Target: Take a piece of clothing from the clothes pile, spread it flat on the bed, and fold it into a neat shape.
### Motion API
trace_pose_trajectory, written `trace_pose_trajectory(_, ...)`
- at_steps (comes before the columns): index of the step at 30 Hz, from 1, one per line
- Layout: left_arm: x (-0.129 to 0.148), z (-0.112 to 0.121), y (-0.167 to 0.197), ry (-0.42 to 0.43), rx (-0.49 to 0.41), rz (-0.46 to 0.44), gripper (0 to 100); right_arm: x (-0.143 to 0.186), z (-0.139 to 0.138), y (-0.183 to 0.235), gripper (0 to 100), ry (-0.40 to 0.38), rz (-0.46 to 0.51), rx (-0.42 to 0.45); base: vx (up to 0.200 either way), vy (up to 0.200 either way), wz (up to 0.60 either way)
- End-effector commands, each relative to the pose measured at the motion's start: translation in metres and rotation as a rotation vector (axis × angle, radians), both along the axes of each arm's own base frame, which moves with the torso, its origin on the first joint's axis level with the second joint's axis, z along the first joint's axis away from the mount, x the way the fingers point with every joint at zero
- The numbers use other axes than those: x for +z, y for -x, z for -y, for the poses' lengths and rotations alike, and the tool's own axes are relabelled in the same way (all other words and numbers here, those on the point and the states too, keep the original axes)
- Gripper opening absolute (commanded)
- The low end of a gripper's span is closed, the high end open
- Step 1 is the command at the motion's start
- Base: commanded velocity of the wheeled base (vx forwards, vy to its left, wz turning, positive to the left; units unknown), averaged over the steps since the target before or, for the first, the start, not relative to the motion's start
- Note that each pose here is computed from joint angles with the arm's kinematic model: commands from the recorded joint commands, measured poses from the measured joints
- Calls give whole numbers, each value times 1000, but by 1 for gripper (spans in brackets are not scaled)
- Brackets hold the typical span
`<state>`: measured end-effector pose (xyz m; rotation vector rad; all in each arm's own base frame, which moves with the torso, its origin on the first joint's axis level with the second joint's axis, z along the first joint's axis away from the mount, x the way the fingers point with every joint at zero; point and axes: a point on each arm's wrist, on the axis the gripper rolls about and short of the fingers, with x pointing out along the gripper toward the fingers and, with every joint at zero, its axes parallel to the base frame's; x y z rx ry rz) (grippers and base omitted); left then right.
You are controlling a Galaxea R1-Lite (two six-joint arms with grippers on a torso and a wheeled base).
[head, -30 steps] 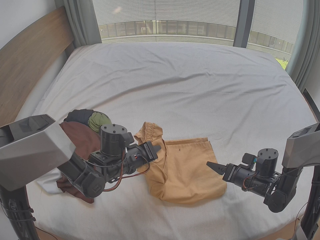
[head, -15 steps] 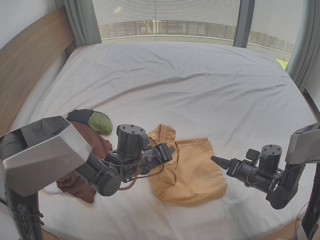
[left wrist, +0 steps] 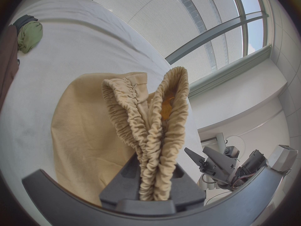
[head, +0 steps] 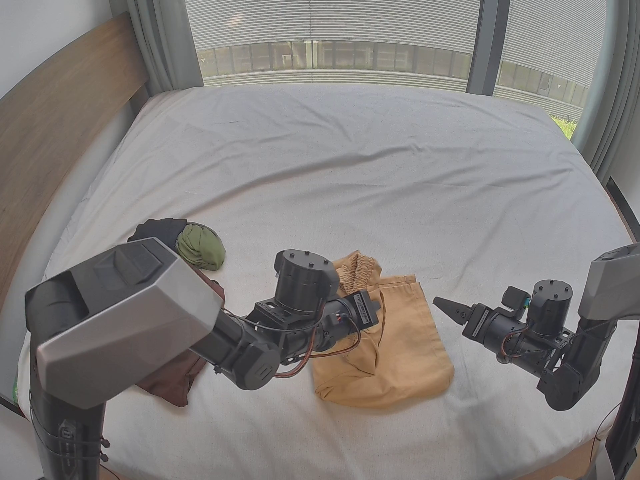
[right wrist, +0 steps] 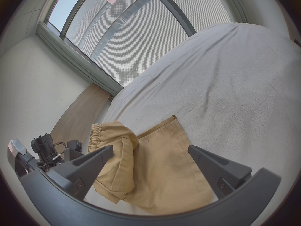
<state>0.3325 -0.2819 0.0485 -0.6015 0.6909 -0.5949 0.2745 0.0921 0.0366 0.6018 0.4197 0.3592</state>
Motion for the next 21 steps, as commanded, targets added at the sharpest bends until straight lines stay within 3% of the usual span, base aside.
trace_pose_trajectory(1,-13,18,-1,-13,-28,-15,0,5,4,-3,100,-7,22,-16,0,0,0)
trace_pose_trajectory(11,-24,47,-10,-33,-45,-24,0,6,11,-7,100,-11,30,-36,0,0,0)
trace_pose_trajectory(21,-29,53,-9,-42,-55,-34,0,7,13,-8,100,-13,33,-40,0,0,0)
